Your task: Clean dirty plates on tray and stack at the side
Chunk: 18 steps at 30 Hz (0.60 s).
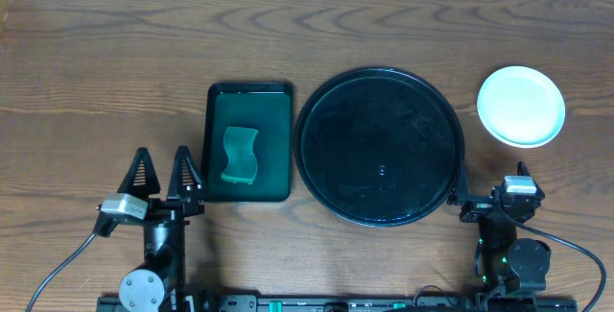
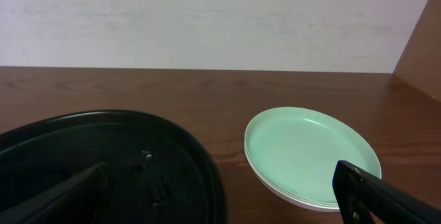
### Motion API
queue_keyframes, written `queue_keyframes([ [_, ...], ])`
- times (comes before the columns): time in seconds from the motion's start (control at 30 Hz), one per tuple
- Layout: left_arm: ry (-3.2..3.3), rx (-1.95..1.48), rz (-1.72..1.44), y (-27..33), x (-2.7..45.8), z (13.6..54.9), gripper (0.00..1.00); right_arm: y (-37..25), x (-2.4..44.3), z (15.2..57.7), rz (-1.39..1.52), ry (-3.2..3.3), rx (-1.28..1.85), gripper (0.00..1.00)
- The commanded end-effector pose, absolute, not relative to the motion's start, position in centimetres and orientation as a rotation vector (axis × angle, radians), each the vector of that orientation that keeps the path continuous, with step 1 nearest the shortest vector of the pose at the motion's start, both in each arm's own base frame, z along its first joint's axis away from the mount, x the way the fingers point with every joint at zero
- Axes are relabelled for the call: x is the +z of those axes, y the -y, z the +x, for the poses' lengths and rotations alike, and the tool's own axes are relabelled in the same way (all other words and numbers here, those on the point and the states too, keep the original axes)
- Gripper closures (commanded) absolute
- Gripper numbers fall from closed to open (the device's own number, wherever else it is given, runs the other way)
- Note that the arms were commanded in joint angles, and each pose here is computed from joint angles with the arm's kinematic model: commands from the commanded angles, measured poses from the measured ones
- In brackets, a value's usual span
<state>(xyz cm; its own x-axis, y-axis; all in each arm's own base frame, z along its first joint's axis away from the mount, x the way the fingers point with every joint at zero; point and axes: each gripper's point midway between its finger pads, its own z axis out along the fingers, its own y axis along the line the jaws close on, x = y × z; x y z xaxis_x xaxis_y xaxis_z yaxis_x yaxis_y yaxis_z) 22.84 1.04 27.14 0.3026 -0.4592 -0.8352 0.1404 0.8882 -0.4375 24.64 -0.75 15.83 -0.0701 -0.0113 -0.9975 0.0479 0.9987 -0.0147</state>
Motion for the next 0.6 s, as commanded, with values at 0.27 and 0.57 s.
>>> queue_keyframes([
  [0.27, -1.412, -0.403, -0.387, -1.2, 20.4, 24.5, 0.2, 1.0, 15.8, 24.6, 0.047, -1.639, -0.047, 0.01],
  [0.57, -1.689, -0.35, -0.325, 0.3, 14.1, 24.4, 0.2, 1.0, 15.8, 24.6, 0.047, -1.639, -0.047, 0.01],
])
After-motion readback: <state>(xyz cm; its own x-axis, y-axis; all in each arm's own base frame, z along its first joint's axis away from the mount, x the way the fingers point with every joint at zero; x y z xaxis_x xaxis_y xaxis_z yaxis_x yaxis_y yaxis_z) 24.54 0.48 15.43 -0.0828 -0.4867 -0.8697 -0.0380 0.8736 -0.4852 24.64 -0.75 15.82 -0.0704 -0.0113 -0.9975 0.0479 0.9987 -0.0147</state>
